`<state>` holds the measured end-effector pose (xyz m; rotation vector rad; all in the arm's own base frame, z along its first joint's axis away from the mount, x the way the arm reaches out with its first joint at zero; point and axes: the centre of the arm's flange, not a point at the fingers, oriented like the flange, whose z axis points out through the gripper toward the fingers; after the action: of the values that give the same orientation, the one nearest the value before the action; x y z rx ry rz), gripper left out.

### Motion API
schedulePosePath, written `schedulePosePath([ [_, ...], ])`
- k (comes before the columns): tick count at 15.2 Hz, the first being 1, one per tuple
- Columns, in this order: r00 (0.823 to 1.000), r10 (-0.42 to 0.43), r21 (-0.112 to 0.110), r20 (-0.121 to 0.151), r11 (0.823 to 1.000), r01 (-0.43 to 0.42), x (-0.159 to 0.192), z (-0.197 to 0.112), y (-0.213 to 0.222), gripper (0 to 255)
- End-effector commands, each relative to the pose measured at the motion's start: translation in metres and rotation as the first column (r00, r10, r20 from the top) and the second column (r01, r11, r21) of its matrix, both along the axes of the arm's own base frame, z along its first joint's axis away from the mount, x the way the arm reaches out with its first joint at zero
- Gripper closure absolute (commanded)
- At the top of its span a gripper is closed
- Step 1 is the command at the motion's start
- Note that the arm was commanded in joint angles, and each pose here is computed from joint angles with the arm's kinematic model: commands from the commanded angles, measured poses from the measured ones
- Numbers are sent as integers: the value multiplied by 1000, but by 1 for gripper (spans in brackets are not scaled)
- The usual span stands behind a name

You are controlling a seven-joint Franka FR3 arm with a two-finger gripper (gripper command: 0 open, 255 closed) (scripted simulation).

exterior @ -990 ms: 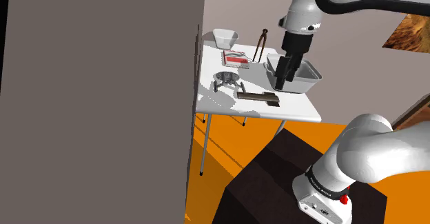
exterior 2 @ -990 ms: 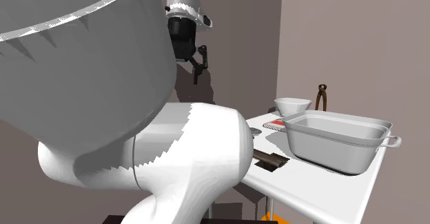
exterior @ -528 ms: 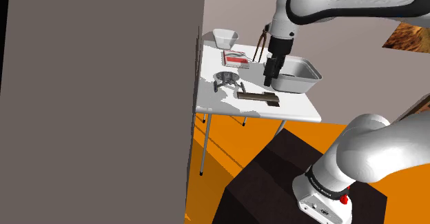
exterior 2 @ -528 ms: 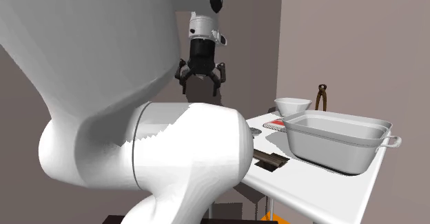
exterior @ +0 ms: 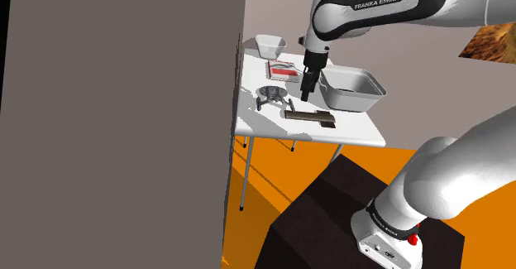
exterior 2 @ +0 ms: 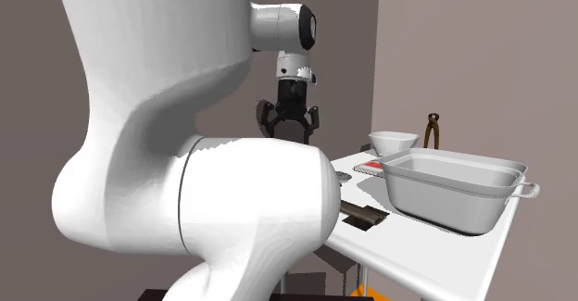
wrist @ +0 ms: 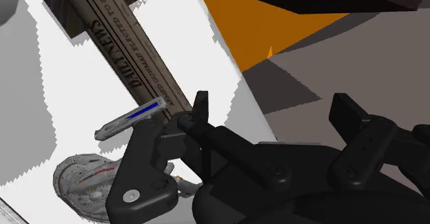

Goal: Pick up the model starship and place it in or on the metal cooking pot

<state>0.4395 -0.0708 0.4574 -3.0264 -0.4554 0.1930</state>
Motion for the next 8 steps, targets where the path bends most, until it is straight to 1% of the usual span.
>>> schedulePosePath([
  [1,999,32,1,6,999,-32,20,-11,-11,0],
  [8,990,137,8,24,991,-137,95,-53,-40,0],
])
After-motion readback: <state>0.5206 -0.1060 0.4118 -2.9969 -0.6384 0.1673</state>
